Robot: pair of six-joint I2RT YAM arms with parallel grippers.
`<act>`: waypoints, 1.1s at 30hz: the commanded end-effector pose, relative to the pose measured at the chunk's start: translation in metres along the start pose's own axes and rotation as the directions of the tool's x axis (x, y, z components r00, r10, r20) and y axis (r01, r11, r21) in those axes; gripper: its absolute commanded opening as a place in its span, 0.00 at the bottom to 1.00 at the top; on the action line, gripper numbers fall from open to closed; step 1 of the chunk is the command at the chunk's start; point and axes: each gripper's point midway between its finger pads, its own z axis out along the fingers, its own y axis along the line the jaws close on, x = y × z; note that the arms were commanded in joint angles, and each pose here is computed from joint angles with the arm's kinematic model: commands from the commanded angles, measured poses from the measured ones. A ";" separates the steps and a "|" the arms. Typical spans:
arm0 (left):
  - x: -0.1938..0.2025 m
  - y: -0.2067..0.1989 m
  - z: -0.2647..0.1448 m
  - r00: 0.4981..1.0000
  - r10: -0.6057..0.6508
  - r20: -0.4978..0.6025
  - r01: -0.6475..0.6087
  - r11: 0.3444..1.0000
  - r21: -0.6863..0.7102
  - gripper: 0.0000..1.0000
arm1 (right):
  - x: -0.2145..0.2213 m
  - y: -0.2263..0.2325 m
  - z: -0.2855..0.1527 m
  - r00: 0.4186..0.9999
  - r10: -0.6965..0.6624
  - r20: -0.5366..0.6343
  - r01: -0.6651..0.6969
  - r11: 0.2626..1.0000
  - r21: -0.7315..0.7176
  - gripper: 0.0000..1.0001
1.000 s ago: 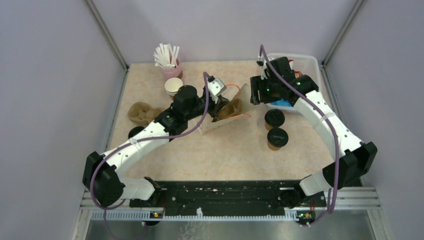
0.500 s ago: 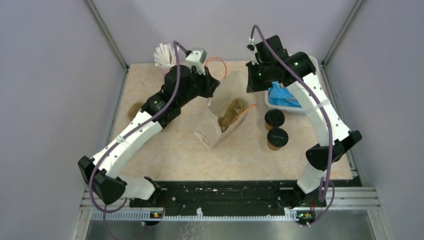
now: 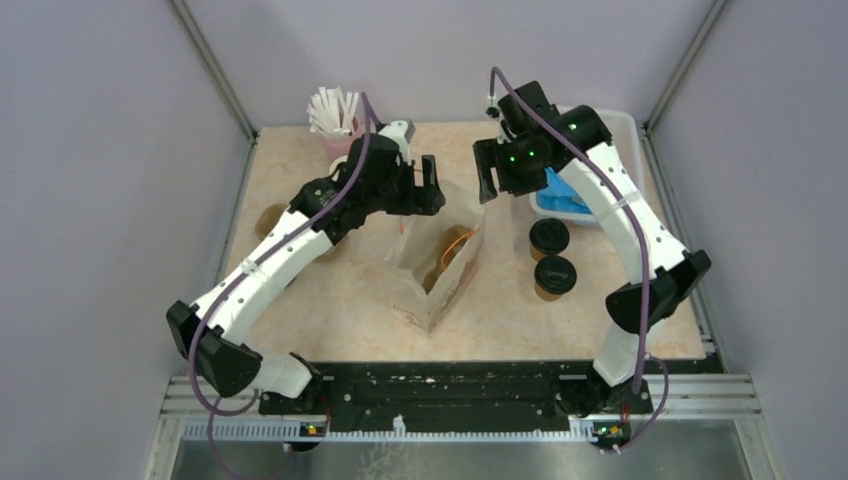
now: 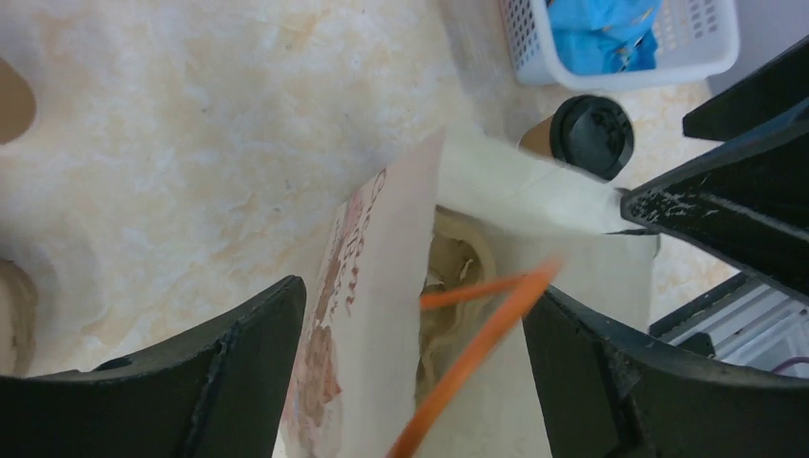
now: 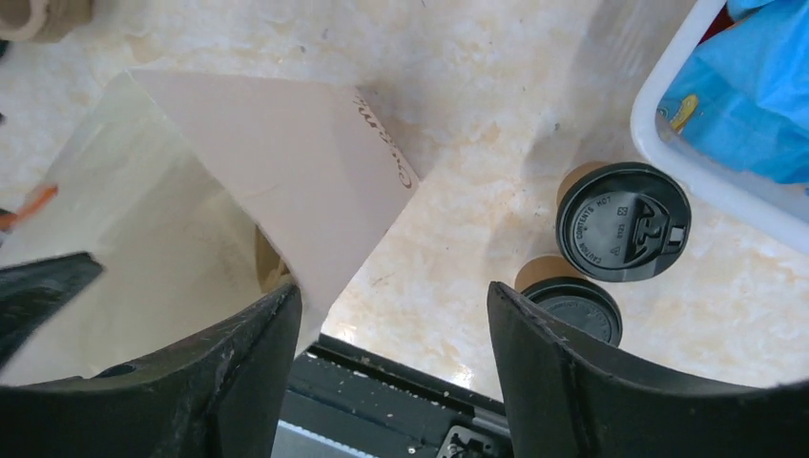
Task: Pack the takeout coffee
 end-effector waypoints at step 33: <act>-0.099 -0.043 -0.106 0.993 0.043 0.114 -0.053 0.994 0.090 0.00 | -0.040 0.089 -0.089 0.965 0.025 0.260 0.061 0.946 -0.319 0.00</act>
